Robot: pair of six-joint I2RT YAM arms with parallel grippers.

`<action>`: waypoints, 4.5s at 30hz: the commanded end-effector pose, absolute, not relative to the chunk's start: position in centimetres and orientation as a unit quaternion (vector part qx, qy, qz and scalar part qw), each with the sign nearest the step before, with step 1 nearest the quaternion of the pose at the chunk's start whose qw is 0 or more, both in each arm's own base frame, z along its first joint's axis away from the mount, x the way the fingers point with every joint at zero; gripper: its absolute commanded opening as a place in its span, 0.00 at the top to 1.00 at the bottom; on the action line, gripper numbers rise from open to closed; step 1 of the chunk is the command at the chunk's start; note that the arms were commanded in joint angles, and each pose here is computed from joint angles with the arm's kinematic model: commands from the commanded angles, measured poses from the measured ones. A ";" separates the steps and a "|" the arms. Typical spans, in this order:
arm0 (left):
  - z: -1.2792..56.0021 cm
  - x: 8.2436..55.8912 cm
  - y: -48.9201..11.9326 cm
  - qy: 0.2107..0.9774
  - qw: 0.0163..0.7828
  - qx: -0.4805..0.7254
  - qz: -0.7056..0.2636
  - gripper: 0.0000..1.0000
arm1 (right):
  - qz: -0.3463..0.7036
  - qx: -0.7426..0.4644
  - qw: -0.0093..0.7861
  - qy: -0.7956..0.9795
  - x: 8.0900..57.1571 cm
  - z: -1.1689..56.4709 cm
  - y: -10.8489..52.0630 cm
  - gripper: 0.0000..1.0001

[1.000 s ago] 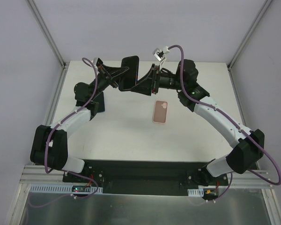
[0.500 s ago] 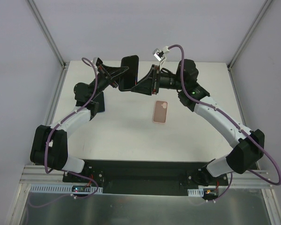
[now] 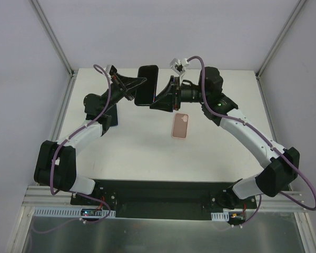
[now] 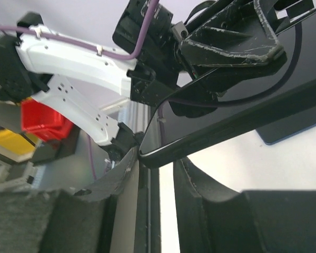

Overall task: Take the phone out of the phone case
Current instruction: Remove the phone case from the phone.

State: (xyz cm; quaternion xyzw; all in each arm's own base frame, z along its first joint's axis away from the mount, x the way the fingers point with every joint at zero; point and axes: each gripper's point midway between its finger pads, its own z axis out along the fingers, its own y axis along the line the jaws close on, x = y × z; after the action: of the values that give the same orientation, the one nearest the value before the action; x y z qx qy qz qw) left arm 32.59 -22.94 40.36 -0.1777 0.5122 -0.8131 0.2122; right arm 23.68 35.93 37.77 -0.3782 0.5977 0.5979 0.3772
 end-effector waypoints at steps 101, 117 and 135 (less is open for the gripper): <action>33.7 33.2 -22.2 0.513 0.069 -0.308 -0.798 1.00 | 0.567 -0.479 0.480 0.469 18.5 42.8 35.0 0.98; 36.9 33.3 -22.3 0.505 0.165 -0.208 -0.821 1.00 | 0.541 -0.126 0.462 0.691 25.5 36.6 31.7 0.51; 35.2 32.9 -22.3 0.521 0.207 -0.198 -0.804 1.00 | 0.687 -0.079 0.401 0.602 25.8 37.3 35.7 0.45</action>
State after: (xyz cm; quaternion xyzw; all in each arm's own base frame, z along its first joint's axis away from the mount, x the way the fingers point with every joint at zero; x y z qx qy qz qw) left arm 35.04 -23.38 30.17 -0.2775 0.5672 -0.7636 0.1350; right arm 26.19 35.11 31.47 -0.0538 0.6669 0.6423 0.3739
